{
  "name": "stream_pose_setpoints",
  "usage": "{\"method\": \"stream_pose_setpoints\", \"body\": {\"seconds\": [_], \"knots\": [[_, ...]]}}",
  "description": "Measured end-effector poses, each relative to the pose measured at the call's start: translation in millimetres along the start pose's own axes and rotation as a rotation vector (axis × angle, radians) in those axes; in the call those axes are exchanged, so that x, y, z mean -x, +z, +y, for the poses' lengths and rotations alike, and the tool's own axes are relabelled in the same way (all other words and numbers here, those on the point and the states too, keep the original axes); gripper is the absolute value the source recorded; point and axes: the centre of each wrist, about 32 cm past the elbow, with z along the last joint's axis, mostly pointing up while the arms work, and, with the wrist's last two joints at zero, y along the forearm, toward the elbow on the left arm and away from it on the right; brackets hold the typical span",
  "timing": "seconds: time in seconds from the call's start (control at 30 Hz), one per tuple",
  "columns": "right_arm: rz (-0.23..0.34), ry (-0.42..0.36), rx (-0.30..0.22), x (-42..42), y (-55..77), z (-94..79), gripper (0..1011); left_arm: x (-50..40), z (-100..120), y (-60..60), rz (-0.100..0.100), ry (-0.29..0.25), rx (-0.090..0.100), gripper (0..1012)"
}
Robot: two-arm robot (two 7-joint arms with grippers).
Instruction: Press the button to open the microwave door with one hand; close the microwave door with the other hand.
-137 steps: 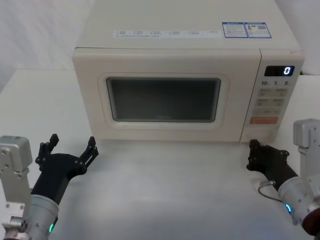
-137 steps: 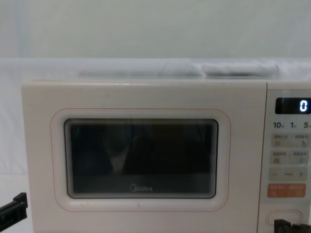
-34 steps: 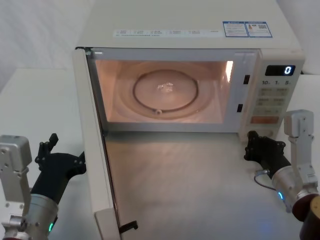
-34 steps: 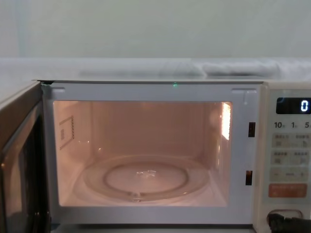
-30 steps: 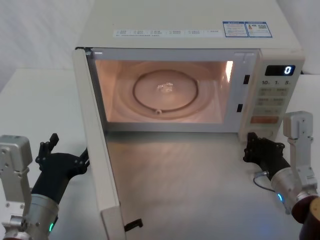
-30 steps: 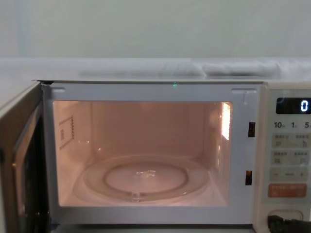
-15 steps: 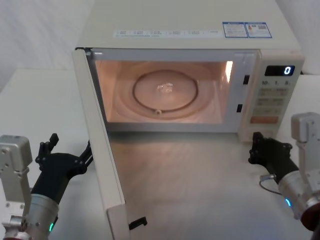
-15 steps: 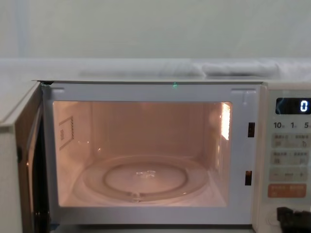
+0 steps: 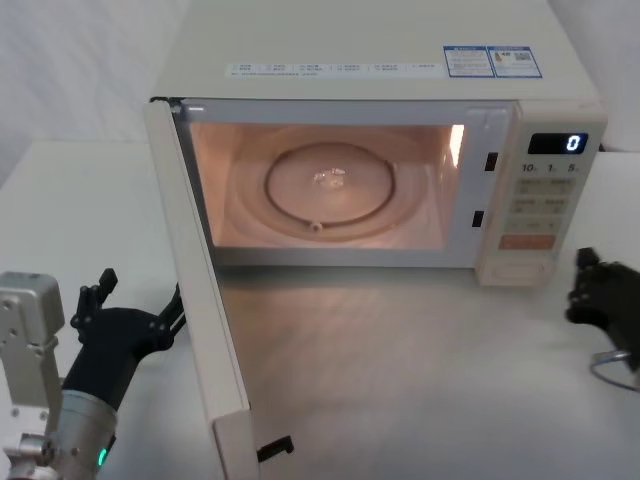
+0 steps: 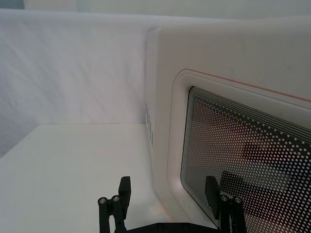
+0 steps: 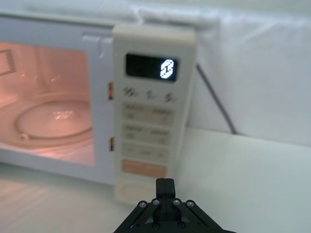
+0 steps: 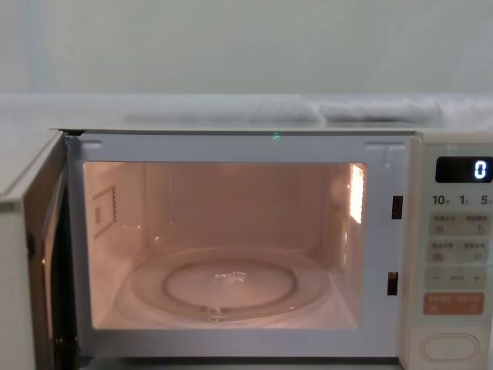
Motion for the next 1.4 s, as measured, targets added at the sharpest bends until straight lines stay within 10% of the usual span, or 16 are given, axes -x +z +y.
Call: {"method": "stream_pose_setpoints", "body": {"seconds": [0.53,1.17,1.4], "knots": [[-0.030,-0.054,-0.018,-44.1,26.8,-13.7,0,0.0,0,0.0,0.000,0.000,0.000,1001],[-0.019,-0.009,-0.008,-50.3,29.3,-9.4,7,0.0,0,0.0,0.000,0.000,0.000,1001],[-0.019,-0.013,-0.010,-50.0,29.4,-9.8,177,0.0,0,0.0,0.000,0.000,0.000,1001]]}}
